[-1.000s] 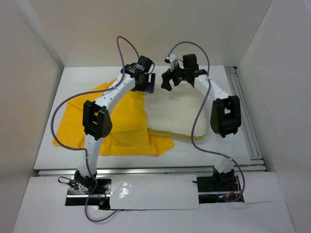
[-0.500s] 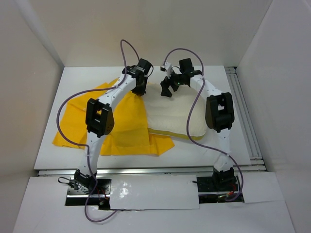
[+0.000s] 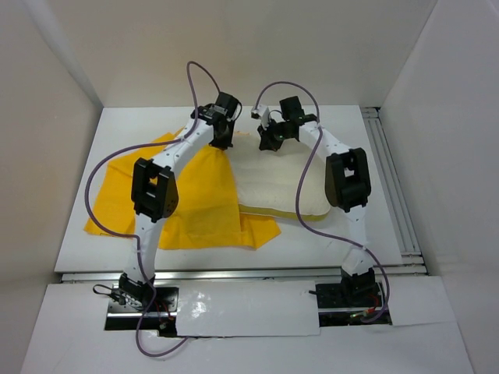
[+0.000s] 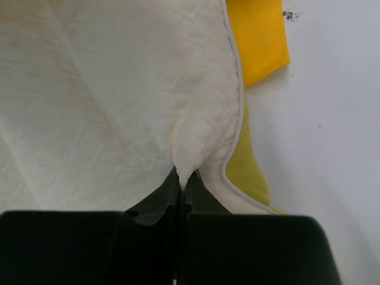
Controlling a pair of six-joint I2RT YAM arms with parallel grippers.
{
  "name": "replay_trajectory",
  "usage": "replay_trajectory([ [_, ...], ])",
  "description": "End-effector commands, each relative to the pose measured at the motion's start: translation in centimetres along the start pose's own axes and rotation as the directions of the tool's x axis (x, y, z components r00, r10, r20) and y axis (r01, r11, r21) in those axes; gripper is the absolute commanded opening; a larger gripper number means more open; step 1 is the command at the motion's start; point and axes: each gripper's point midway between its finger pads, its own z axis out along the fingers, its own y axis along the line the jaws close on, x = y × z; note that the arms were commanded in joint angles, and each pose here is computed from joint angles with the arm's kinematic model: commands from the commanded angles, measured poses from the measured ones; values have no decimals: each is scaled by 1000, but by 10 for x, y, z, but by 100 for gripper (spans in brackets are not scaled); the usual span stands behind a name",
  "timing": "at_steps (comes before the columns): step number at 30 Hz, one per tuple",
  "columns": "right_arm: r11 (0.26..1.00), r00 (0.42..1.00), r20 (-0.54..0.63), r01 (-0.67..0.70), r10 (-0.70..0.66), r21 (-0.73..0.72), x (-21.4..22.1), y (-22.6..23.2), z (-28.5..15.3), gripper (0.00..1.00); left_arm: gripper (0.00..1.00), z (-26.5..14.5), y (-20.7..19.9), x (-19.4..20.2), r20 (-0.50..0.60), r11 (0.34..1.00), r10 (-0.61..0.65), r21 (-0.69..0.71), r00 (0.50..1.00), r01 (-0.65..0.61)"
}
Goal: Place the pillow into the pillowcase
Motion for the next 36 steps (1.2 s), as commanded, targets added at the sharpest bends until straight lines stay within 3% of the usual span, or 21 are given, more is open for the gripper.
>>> replay_trajectory([
  [1, 994, 998, 47, 26, -31, 111, -27, -7, -15, 0, 0, -61, 2, -56, 206, 998, -25, 65, 978, 11],
  [2, 989, 991, 123, 28, -46, 148, -50, -8, -21, 0, 0, -71, 4, -63, 232, 998, -21, 60, 973, 7],
  [4, 988, 986, 159, 31, -56, 154, -48, 6, -31, 0, 0, -79, 6, -73, 263, 999, -28, 52, 964, 15],
  [5, 975, 956, 258, 85, -138, 205, -86, 9, -60, 0, 0, -90, 7, -80, 285, 998, -35, 58, 958, 19],
  [7, 979, 946, 295, 80, -134, 187, -85, 37, -65, 0, 0, -101, 1, -85, 300, 995, -40, 103, 953, 10],
  [8, 969, 912, 368, 103, -182, 224, -113, 45, -93, 0, 0, -104, -3, -87, 305, 992, -42, 123, 952, 5],
  [13, 974, 839, 505, 115, -201, 197, -138, 99, -117, 0, 0, -141, -40, -81, 357, 974, 3, 210, 934, -83],
  [15, 977, 779, 594, 111, -200, 184, -159, 116, -133, 0, 0, -165, -60, -76, 376, 957, 17, 263, 926, -125],
  [16, 983, 775, 608, 96, -171, 154, -153, 127, -127, 0, 0, -175, -71, -76, 388, 939, 17, 310, 922, -148],
  [18, 988, 708, 693, 47, -137, 148, -171, 138, -134, 0, 0, -200, -92, -66, 398, 904, 22, 383, 917, -188],
  [20, 992, 697, 712, -14, -83, 129, -166, 140, -123, 0, 0, -227, -121, -58, 430, 840, 31, 478, 902, -257],
  [24, 971, 560, 828, -181, -29, 157, -169, 122, -128, 0, 0, -268, -152, -36, 463, 752, 40, 570, 885, -332],
  [25, 965, 545, 837, -244, 52, 99, -153, 123, -116, 0, 0, -270, -160, -26, 452, 718, 54, 602, 890, -349],
  [28, 964, 420, 900, -265, 118, -3, -158, 130, -123, 0, 0, -263, -169, -17, 416, 703, 58, 628, 908, -332],
  [34, 930, 422, 891, -367, 168, -1, -150, 111, -94, 0, 0, -236, -201, -3, 371, 639, 117, 682, 921, -356],
  [36, 942, 420, 893, -336, 162, -13, -160, 113, -94, 0, 0, -227, -211, 7, 352, 610, 148, 703, 924, -365],
])
